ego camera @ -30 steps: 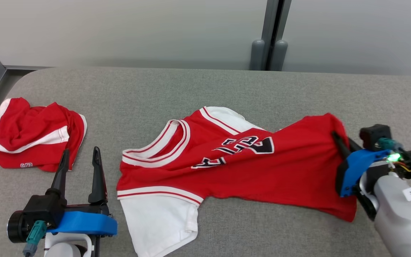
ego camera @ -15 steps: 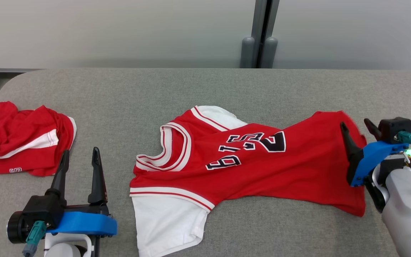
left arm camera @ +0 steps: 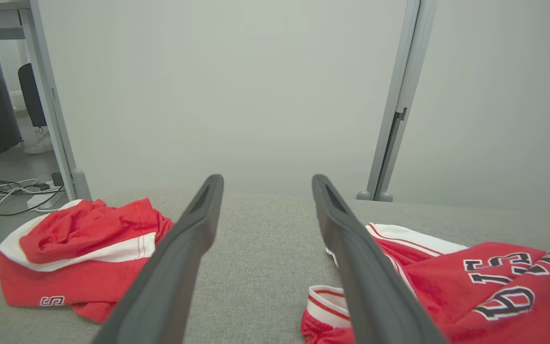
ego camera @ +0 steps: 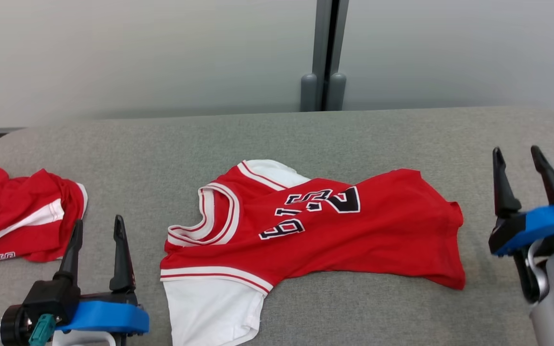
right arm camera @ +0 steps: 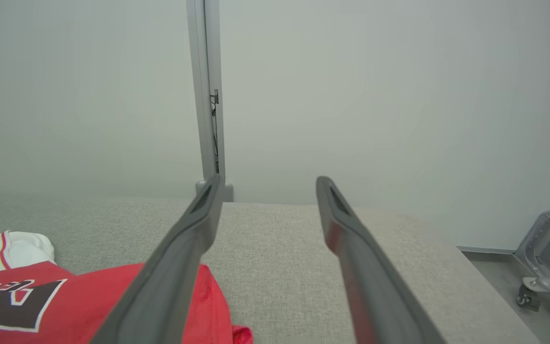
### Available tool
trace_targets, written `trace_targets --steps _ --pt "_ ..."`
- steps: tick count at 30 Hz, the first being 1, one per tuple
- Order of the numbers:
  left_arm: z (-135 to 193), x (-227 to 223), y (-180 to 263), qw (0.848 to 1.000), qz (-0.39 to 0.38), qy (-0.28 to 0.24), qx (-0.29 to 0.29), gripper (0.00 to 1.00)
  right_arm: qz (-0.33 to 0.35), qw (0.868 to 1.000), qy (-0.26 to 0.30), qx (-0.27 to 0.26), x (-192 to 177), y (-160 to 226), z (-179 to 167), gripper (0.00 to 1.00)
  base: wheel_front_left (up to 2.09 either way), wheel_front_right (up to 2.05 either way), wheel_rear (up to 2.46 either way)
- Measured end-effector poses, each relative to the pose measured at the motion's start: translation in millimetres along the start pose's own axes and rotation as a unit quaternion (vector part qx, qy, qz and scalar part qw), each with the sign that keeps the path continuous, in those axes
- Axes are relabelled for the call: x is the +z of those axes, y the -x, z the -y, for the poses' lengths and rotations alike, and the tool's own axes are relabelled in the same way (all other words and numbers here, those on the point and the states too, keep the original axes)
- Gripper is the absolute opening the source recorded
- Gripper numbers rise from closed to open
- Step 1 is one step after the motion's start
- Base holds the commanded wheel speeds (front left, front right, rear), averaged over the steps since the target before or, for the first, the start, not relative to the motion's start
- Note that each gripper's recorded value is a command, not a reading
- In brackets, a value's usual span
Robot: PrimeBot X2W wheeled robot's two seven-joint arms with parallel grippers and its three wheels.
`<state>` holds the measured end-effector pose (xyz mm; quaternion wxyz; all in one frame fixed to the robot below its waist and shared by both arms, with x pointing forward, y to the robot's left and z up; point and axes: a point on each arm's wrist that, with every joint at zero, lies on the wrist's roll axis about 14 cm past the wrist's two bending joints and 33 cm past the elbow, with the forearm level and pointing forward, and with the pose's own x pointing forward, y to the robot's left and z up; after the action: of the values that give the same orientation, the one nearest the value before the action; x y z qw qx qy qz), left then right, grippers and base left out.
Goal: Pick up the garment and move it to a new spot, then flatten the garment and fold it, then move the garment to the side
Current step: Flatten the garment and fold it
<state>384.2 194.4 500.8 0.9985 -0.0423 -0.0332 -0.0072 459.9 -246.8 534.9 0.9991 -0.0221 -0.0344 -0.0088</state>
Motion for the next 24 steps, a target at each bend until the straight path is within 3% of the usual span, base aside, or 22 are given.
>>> trace_targets --steps 9,14,24 --pt "5.1 2.1 8.3 1.0 0.002 -0.007 -0.009 1.0 0.025 0.999 -0.015 0.015 0.9 48.7 -29.6 1.0 0.0 0.0 0.0" --pt "7.2 2.4 11.4 1.0 0.002 -0.007 -0.012 1.0 0.011 0.999 -0.023 0.036 -11.9 68.5 -54.0 1.0 0.0 0.0 0.0" --pt "0.9 2.2 16.3 1.0 0.001 -0.013 -0.003 1.0 -0.027 0.998 -0.029 0.05 -33.3 90.3 -71.2 1.0 0.0 0.0 0.0"
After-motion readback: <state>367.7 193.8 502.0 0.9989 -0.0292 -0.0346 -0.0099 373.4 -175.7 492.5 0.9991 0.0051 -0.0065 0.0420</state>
